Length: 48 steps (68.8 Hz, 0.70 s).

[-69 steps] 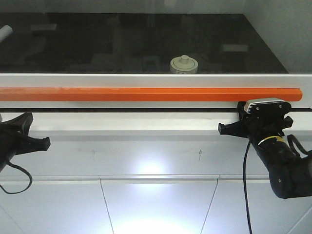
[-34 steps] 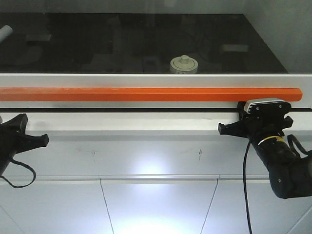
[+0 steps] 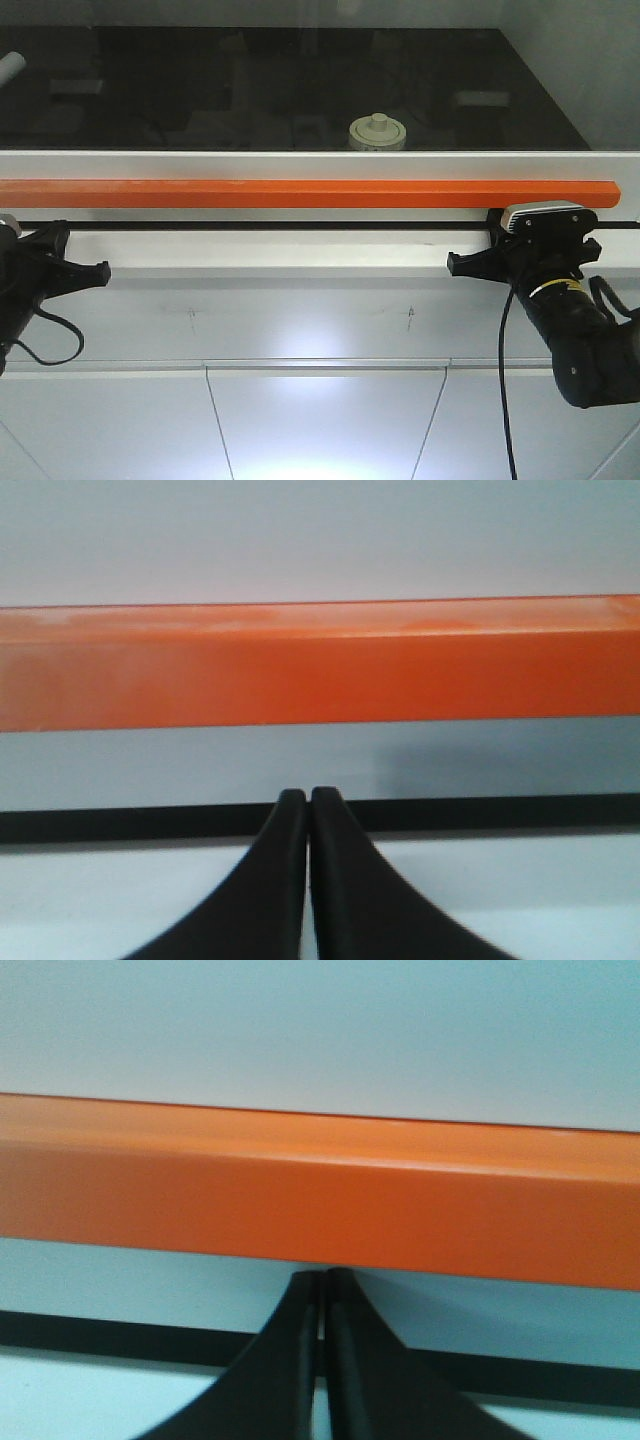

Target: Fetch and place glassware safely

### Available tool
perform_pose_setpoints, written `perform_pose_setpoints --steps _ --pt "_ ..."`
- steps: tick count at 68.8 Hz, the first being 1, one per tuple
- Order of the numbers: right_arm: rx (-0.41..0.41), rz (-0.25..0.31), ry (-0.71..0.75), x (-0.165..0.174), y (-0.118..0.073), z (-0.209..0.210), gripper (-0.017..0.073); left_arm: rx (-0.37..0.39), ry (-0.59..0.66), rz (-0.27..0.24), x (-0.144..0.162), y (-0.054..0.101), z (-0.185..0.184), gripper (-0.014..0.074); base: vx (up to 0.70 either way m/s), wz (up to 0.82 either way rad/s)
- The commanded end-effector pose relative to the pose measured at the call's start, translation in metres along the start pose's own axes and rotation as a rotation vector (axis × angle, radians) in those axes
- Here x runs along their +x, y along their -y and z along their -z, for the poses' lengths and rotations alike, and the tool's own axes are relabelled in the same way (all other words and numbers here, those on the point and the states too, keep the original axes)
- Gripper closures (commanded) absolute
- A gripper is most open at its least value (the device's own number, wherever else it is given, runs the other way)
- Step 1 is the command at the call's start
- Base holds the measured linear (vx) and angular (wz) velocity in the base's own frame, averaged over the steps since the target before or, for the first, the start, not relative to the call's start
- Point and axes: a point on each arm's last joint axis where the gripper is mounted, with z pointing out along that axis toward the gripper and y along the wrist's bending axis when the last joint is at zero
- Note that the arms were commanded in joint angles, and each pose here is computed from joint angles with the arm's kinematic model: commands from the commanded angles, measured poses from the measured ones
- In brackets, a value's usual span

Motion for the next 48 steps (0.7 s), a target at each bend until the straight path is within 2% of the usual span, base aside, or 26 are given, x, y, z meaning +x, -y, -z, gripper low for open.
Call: perform_pose_setpoints --steps 1,25,37,48 --pt "0.004 0.003 0.158 -0.028 0.001 -0.003 0.0560 0.004 0.138 -0.002 -0.024 0.001 -0.007 0.0594 0.00 0.00" --pt "0.004 0.003 0.158 -0.028 0.001 -0.003 0.0560 0.007 0.176 -0.006 -0.033 0.001 -0.023 0.0594 0.00 0.00" --pt "0.004 0.003 0.159 -0.028 0.001 -0.003 0.0560 0.053 0.205 -0.034 -0.038 0.005 -0.025 0.0594 0.00 0.00" --pt "0.007 0.002 0.170 -0.029 0.001 -0.003 0.0560 0.057 0.209 -0.037 -0.038 0.005 -0.025 0.0594 0.00 0.00"
